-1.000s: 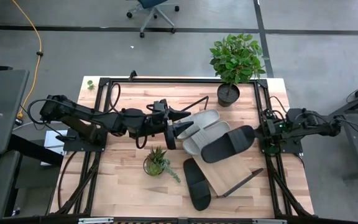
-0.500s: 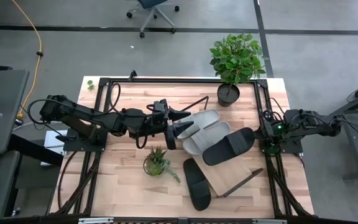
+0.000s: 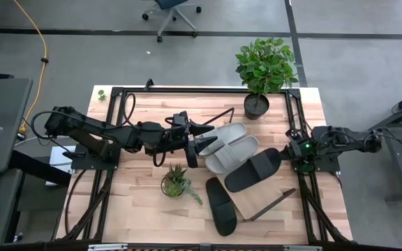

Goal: Pick and place slides into the shelf
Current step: Put the top black slide on the shelf

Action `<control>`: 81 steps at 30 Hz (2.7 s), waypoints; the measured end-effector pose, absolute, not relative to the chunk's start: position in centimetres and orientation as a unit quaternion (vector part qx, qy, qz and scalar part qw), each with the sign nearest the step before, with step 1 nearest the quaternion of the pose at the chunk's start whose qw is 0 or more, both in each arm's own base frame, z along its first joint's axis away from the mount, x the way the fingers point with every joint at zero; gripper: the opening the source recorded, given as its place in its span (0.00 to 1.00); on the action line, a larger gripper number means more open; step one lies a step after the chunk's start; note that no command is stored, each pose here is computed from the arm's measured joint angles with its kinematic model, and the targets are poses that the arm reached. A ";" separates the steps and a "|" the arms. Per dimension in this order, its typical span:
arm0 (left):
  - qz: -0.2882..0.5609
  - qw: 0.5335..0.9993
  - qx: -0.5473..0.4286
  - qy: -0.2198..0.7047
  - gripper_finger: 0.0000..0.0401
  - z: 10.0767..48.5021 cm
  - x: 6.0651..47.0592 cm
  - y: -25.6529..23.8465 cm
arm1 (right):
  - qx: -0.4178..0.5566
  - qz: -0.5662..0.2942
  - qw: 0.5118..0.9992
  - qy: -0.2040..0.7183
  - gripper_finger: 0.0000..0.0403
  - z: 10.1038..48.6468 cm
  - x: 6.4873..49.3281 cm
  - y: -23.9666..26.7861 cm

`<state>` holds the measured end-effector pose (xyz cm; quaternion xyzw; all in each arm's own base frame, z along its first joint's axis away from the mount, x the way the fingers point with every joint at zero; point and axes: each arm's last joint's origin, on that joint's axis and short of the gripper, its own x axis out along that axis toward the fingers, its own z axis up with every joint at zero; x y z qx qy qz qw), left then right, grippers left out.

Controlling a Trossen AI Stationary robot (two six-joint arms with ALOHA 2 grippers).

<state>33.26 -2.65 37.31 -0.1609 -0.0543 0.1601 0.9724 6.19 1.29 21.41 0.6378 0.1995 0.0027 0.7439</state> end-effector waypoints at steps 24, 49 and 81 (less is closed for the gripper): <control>0.160 0.972 -0.164 -0.053 0.46 37.3 33.3 -2.7 | 0.645 -0.008 0.721 0.251 0.01 20.0 5.9 1.4; 0.149 0.974 -0.164 -0.051 0.46 37.3 33.3 -2.7 | 0.638 -0.018 0.744 0.198 0.01 19.6 6.7 1.3; 0.134 0.974 -0.177 -0.051 0.46 37.3 33.3 -2.8 | 0.665 -0.004 0.684 0.300 0.01 17.1 6.4 3.5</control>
